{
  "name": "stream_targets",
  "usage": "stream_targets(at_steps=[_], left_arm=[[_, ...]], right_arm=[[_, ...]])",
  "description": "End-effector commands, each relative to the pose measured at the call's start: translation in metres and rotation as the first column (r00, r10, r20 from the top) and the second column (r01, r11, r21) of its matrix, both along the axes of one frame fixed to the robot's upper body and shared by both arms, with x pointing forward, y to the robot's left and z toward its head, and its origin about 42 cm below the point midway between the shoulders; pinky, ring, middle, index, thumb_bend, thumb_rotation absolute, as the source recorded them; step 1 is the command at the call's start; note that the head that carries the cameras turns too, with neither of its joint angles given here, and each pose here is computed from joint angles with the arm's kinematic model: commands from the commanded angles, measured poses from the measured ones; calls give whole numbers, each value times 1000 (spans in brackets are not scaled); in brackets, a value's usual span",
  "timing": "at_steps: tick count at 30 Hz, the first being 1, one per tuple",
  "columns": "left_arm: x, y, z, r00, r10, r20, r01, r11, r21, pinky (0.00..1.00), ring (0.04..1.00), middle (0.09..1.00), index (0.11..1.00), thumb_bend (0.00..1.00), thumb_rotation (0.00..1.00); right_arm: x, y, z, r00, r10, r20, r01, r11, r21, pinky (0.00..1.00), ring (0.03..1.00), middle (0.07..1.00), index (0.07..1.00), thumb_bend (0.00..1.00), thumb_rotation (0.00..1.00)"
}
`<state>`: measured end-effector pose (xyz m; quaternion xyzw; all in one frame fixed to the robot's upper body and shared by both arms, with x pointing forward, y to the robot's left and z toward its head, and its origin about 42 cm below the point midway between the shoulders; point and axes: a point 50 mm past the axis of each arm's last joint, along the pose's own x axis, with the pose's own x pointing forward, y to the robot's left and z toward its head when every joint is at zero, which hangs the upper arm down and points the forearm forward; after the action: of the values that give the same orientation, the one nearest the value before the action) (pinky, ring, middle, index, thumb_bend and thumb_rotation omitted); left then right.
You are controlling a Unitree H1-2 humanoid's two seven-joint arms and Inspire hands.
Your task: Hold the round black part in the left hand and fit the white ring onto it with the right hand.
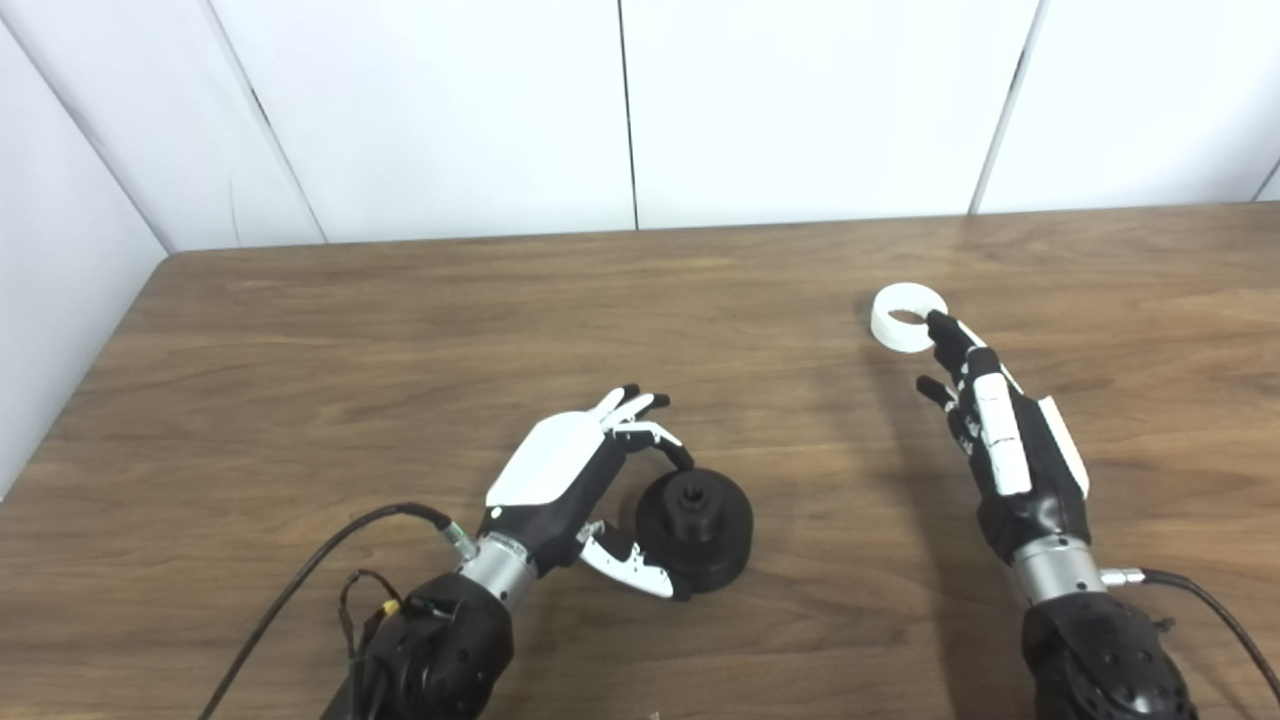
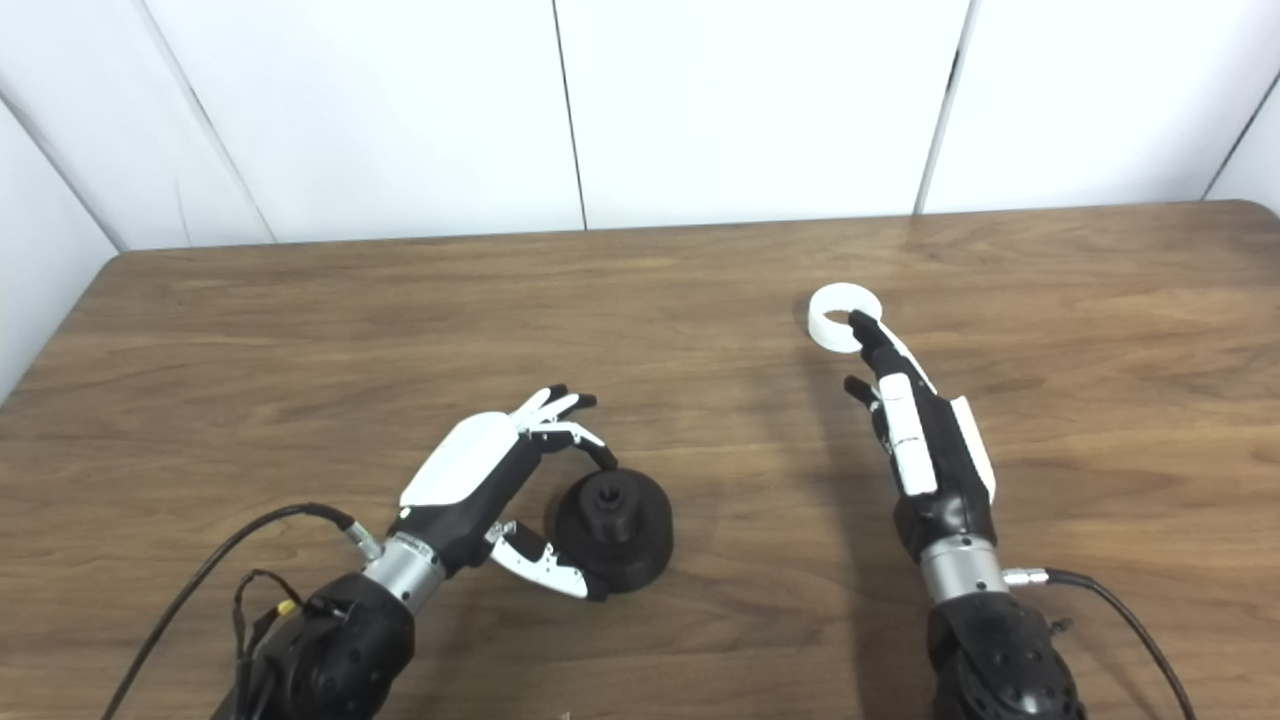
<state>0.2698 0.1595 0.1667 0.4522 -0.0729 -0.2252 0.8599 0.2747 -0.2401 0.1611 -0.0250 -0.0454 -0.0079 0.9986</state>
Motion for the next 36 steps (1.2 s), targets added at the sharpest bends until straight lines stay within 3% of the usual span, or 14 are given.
stream_targets(at_steps=[1,7,10,15,18,22,28,32,36], left_arm=[[-8,-1,-12,997,-22,-70,26,998,58,951,1000,948,597,965,205],[-10,-2,-14,996,-23,-82,27,998,52,952,1000,953,598,954,199],[-9,-3,-14,996,-23,-81,26,999,42,953,1000,958,600,948,204],[-7,-4,-15,997,-16,-82,20,999,41,947,1000,955,602,949,206],[-7,-4,-16,996,-14,-89,18,999,40,951,1000,957,605,948,196],[-6,-4,-18,996,-11,-91,15,999,42,935,1000,960,605,952,199],[-5,-3,-18,996,-7,-90,10,999,33,940,1000,957,603,953,191],[-5,-3,-19,996,-6,-90,9,999,32,933,1000,958,606,953,186],[-5,-3,-20,996,-6,-94,9,1000,26,931,1000,959,604,952,190]], right_arm=[[4,0,18,996,7,87,-8,1000,9,900,976,938,887,532,964],[6,-8,21,996,1,93,-1,1000,7,910,982,946,887,560,946],[10,-19,29,994,-13,105,22,996,-84,967,986,942,881,569,965],[24,-42,50,988,-87,126,121,949,-292,849,917,919,871,583,908],[41,-62,63,980,-140,142,189,876,-445,900,924,921,862,637,772],[64,-82,77,972,-155,175,229,794,-564,946,945,919,836,713,611],[99,-103,87,970,-162,182,243,699,-673,878,917,910,787,873,412],[120,-112,90,977,-149,155,215,654,-726,911,954,925,781,913,360],[143,-117,90,988,-124,89,145,586,-797,937,993,944,787,946,384]])
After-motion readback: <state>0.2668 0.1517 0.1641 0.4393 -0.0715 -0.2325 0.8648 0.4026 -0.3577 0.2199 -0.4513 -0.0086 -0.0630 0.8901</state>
